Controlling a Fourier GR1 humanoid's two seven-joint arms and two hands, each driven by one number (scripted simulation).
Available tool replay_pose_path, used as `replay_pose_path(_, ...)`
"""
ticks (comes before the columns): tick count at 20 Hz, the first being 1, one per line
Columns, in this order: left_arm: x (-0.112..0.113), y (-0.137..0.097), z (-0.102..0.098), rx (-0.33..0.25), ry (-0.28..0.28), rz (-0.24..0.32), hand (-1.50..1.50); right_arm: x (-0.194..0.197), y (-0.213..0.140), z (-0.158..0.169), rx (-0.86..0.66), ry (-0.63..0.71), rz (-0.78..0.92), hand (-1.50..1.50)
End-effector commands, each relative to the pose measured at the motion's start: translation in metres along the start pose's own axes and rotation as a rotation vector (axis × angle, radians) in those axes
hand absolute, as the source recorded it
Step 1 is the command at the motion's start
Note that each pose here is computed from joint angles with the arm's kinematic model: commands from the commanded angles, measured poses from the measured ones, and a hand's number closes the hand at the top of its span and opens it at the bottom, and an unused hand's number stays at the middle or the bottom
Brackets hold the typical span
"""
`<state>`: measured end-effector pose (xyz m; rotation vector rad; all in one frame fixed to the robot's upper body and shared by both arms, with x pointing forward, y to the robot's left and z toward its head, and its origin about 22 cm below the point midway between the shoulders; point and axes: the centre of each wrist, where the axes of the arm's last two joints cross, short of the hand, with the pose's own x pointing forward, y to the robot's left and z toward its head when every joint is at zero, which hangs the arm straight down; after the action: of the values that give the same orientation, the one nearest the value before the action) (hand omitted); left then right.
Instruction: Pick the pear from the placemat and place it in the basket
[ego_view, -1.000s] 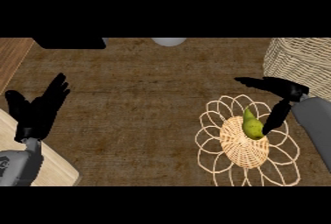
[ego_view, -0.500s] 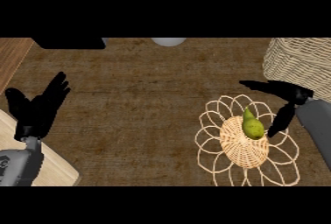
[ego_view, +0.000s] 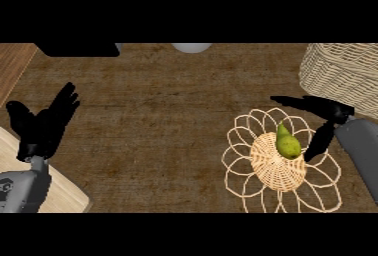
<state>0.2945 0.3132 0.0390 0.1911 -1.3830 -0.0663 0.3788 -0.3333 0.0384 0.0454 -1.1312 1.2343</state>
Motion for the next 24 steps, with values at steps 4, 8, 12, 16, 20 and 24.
replay_pose_path(4, 0.015, -0.011, 0.001, -0.004, -0.016, -0.009, 0.00, -0.006, 0.015, -0.005, 0.016, 0.028, 0.040, -1.50)
replay_pose_path(8, 0.010, 0.004, 0.003, 0.003, -0.013, -0.006, 0.00, 0.002, 0.034, -0.010, 0.019, 0.032, 0.084, -1.50)
replay_pose_path(12, 0.006, 0.009, 0.000, -0.019, -0.014, -0.009, 0.00, -0.021, 0.035, -0.013, 0.054, 0.016, 0.138, 1.50)
replay_pose_path(16, 0.000, 0.005, -0.008, -0.012, -0.009, -0.002, 0.00, -0.005, 0.041, -0.022, 0.083, 0.001, 0.205, 1.50)
replay_pose_path(20, -0.003, 0.006, -0.005, 0.009, -0.009, -0.016, 0.00, -0.009, 0.060, -0.029, 0.074, -0.005, 0.211, 1.50)
replay_pose_path(24, 0.001, 0.002, 0.002, 0.008, 0.001, -0.016, 0.00, 0.023, 0.084, -0.054, -0.097, 0.075, 0.190, 1.50)
